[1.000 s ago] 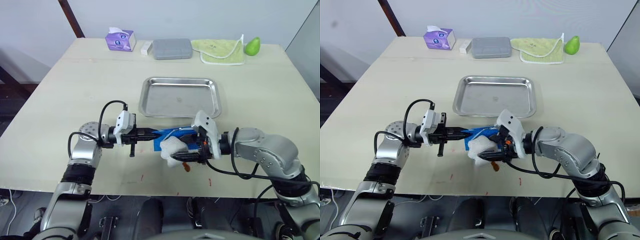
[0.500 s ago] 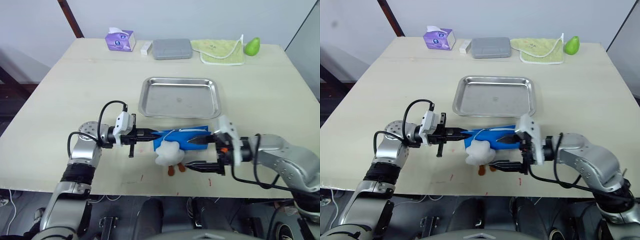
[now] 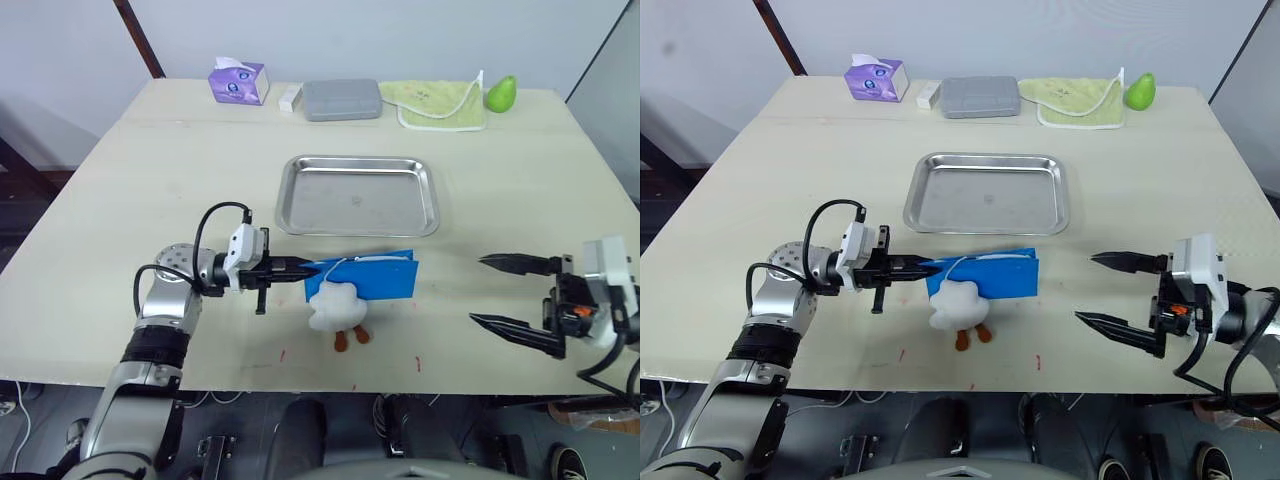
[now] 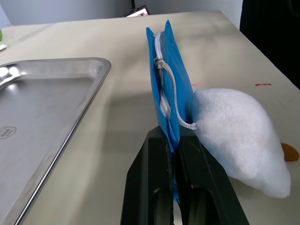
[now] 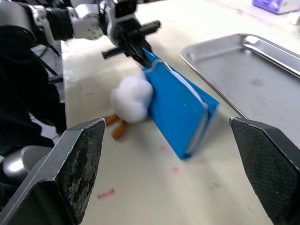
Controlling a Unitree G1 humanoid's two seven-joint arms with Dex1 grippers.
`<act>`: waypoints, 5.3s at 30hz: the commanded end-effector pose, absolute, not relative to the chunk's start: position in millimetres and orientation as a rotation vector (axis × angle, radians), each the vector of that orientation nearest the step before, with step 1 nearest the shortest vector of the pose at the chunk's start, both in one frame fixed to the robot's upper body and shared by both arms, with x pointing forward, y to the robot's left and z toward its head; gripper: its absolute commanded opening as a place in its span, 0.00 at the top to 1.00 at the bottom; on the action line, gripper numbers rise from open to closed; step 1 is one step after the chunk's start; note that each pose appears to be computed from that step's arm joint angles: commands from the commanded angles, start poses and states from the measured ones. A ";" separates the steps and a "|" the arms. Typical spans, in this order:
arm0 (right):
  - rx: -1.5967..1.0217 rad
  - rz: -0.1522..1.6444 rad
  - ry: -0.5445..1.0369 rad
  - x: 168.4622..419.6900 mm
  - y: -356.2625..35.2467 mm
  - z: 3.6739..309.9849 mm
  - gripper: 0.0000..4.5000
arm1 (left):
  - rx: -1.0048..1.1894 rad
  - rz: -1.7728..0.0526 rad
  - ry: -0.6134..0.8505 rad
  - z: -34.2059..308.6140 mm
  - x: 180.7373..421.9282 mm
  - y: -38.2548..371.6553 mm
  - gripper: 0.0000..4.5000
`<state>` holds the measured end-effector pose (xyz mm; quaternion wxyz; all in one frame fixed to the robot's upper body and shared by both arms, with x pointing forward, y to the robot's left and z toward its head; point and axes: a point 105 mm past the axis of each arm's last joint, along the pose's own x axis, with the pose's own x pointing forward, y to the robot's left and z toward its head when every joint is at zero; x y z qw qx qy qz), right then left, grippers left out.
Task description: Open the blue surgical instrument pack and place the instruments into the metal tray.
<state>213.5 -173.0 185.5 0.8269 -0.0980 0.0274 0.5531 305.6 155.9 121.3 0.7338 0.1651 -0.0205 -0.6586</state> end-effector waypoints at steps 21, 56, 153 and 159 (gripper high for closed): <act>-0.158 1.298 0.038 268.0 -130.0 162.9 0.01 | 0.419 -1.554 -0.028 117.8 292.6 146.0 1.00; -0.127 1.401 -0.002 291.8 -96.8 137.0 0.87 | 0.421 -1.532 -0.012 117.6 293.0 155.4 1.00; -0.059 1.429 -0.023 289.4 -107.2 150.8 1.00 | 0.331 -1.201 0.428 142.2 272.7 250.4 0.99; 0.129 1.463 -0.125 283.7 -107.1 183.4 1.00 | 0.383 -1.191 0.436 140.1 276.6 254.4 0.99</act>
